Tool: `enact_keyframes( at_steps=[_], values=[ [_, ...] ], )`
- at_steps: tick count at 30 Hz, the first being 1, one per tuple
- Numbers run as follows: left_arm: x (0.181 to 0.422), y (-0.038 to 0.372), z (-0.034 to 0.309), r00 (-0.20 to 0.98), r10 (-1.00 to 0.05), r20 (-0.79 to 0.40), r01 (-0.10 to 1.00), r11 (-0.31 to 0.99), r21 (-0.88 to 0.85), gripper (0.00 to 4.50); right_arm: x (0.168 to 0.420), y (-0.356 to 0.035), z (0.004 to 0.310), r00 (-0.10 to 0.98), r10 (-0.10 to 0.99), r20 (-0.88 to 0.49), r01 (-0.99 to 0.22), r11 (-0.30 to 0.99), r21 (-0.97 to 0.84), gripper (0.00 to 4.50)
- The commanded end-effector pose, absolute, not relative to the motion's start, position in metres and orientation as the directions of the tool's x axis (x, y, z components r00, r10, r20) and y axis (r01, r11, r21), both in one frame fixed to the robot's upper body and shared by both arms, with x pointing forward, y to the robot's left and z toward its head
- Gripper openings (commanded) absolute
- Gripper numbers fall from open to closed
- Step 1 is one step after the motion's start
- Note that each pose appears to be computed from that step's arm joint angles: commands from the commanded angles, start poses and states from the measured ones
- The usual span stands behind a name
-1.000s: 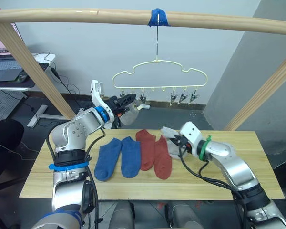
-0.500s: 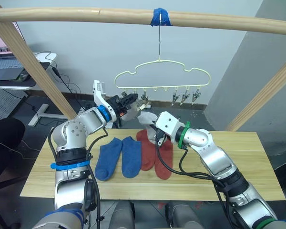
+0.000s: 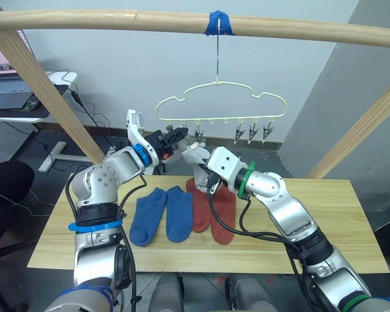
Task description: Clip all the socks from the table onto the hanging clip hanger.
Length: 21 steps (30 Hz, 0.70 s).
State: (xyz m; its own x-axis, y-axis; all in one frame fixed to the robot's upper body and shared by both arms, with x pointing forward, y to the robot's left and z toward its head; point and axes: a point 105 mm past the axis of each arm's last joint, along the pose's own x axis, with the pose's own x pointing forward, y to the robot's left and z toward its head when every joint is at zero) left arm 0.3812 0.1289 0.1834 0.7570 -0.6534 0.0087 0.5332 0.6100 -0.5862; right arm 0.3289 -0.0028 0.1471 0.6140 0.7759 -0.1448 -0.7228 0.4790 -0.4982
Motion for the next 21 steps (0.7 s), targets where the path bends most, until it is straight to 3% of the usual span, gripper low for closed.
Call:
enact_keyframes(
  at_steps=[1, 12, 21],
  values=[
    [0.378, 0.126, 0.188, 0.742, -0.670, 0.028, 0.554, 0.588, -0.590, 0.00, 0.332, 0.002, 0.169, 0.631, 0.774, -0.054, -0.689, 0.526, -0.499, 0.03],
    [0.380, 0.128, 0.191, 0.750, -0.661, 0.031, 0.576, 0.629, -0.522, 0.00, 0.340, 0.001, 0.170, 0.658, 0.753, -0.026, -0.671, 0.570, -0.475, 0.03],
    [0.376, 0.132, 0.193, 0.741, -0.670, 0.048, 0.589, 0.614, -0.524, 2.69, 0.338, 0.010, 0.169, 0.634, 0.773, -0.016, -0.706, 0.570, -0.421, 0.00]
  ],
)
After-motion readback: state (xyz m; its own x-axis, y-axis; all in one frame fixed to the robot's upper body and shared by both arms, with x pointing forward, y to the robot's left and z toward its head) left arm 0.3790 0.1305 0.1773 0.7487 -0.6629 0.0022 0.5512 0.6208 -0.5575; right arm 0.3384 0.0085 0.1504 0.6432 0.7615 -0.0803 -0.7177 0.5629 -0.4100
